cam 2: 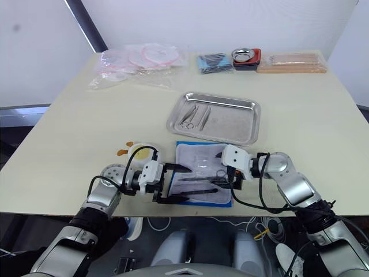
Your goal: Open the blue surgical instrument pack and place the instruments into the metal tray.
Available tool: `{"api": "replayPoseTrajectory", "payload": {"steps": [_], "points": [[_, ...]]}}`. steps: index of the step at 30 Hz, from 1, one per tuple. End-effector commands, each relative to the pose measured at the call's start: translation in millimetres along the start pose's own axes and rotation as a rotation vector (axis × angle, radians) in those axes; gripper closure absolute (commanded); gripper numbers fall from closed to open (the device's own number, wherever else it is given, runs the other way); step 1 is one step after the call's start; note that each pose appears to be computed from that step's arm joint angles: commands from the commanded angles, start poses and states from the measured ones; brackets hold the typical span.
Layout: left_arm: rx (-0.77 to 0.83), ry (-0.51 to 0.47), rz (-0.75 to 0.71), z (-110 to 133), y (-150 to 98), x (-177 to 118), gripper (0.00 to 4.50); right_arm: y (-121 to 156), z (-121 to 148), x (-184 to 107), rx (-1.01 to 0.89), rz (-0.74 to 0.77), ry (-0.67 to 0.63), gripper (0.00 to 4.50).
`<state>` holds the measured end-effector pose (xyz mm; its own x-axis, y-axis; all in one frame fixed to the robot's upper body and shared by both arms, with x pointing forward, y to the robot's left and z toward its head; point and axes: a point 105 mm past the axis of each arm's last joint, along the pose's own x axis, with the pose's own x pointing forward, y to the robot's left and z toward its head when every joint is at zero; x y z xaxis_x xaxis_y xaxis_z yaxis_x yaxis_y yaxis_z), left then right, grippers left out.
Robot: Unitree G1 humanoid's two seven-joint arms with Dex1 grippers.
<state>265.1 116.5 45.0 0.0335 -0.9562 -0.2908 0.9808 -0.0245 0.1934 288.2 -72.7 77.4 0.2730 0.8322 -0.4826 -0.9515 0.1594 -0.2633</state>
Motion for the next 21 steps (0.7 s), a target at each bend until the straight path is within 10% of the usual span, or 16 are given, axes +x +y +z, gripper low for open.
{"api": "replayPoseTrajectory", "payload": {"steps": [1,5,12,21], "points": [[-0.149,0.135,-0.034,-43,-25,3,0.13,-2,-2,2,-0.015,0.006,0.047,0.0],[-0.149,0.132,-0.038,-42,-25,3,0.0,1,-10,3,0.009,0.049,0.116,0.8],[-0.146,0.137,-0.035,-42,-23,2,0.0,9,-13,4,0.017,0.117,0.15,4.23],[-0.155,0.143,-0.024,-44,-24,2,0.0,13,6,8,0.001,0.126,0.078,4.43]]}}
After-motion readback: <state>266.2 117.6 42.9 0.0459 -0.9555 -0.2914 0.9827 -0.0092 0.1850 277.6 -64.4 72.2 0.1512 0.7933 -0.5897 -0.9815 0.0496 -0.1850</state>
